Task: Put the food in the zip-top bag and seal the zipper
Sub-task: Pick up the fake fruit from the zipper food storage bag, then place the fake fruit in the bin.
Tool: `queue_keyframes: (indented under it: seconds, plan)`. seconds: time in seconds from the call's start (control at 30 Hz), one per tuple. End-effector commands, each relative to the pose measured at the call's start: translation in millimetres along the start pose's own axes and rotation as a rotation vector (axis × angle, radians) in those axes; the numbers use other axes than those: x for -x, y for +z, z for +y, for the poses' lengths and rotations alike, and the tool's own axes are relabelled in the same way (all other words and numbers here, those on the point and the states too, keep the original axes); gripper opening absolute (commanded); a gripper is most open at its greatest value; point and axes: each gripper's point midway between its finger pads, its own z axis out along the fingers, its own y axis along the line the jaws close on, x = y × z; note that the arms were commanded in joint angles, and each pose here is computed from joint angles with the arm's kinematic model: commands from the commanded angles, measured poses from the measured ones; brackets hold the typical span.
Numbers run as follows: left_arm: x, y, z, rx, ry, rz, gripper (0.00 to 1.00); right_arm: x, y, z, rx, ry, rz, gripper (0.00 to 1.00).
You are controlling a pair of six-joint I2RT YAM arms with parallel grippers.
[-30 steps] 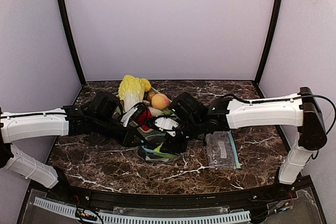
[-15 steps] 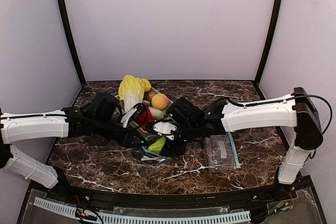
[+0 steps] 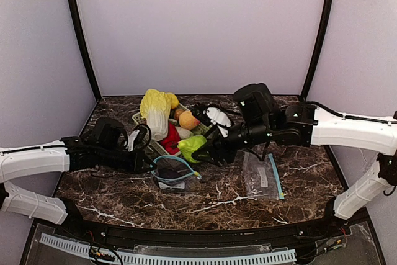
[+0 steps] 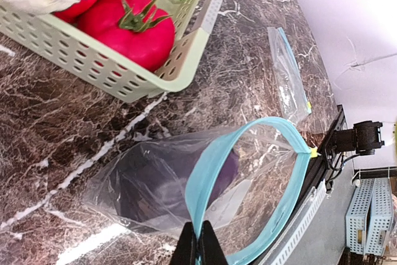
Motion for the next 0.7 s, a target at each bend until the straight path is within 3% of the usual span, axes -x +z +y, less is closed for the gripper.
queue_keyframes:
  seconds: [0.0,0.37,0.57,0.67]
  plan:
    - [-3.1,-0.5,10.2,0.016,-0.068,-0.029,0.01,12.0,-9.2,-23.7,-0.026,0.168,-0.062,0.61]
    - [-6.0,-7.3,12.4,0.012,-0.099,-0.056,0.01,18.4,59.0,-129.2,-0.262,0.258,0.020,0.61]
    - [-10.2,-7.8,14.3,0.002,-0.120,-0.062,0.01,4.6,99.4,-173.0,-0.307,0.268,0.090,0.62]
    - [-11.1,-7.4,13.7,-0.005,-0.123,-0.062,0.01,-3.5,112.9,-184.2,-0.300,0.276,0.125,0.67]
